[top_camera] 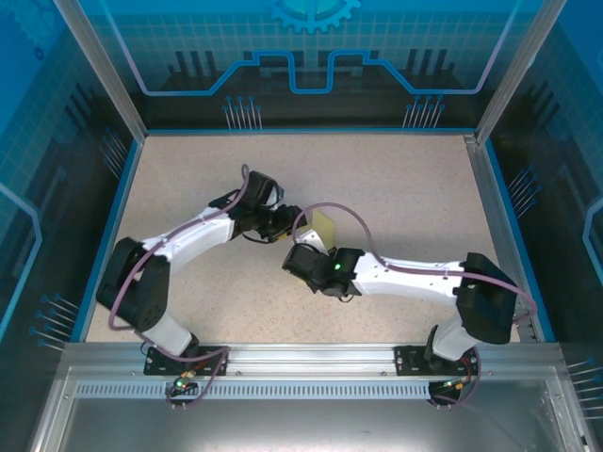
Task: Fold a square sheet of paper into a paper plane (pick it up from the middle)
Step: Fold the triangle a second time at the center of the table.
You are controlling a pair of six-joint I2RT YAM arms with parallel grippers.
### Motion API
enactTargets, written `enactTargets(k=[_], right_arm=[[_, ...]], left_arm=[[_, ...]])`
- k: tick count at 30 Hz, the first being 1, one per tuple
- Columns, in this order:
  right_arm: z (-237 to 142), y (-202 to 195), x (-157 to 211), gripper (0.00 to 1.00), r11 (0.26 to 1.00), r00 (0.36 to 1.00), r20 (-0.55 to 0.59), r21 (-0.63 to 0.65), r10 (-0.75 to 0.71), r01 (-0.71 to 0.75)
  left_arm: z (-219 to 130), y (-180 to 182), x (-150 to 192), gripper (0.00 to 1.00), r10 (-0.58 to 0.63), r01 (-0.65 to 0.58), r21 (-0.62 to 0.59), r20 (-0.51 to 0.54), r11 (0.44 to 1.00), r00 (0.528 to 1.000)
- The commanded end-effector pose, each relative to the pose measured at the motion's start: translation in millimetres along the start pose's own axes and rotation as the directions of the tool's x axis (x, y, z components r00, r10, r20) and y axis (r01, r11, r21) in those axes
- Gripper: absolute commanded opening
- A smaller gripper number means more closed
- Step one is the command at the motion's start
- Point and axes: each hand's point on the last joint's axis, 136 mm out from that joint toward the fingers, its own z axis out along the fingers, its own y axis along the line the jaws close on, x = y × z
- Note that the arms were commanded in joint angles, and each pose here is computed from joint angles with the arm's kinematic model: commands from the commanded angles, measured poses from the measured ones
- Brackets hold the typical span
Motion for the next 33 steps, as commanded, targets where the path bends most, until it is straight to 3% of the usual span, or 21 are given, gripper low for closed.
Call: enactTargets(k=[1, 7, 12, 20, 27, 33], right_arm=[[-23.8, -16.5, -16.0, 0.00, 0.991, 0.993, 0.016, -0.058, 0.118, -0.117], [-54.5, -46.5, -31.4, 0.00, 0.967, 0.969, 0.042, -0.089, 0.242, -0.237], [-69.2, -47.4, -51.2, 0.00, 0.957, 0.960, 0.043, -0.097, 0.278, -0.273], [-69.7, -62.1, -65.9, 0.00, 0.929, 0.929, 0.045, 0.044, 0.366, -0.368], [-40.1, -18.8, -43.9, 0.00, 0.889, 0.888, -0.038, 0.035, 0.458, -0.457], [-5.3, 26.2, -27.9, 0.00, 0.857, 0.850, -0.108, 0.044, 0.515, -0.513]], left_arm=[[-20.7, 31.6, 0.5, 0.60, -0.016, 0.024, -0.119, 0.071, 0.993, 0.997], [-42.6, 37.9, 4.1, 0.61, 0.015, 0.003, -0.149, 0.117, 0.989, 0.993], [-52.6, 42.2, 3.0, 0.62, 0.027, 0.000, -0.174, 0.151, 0.985, 0.988], [-61.9, 46.5, 1.6, 0.62, 0.038, -0.001, -0.201, 0.178, 0.980, 0.983], [-56.8, 45.2, 6.8, 0.61, 0.030, -0.003, -0.174, 0.154, 0.985, 0.988], [-40.3, 53.8, 18.4, 0.52, -0.009, 0.025, -0.153, 0.102, 0.988, 0.995]])
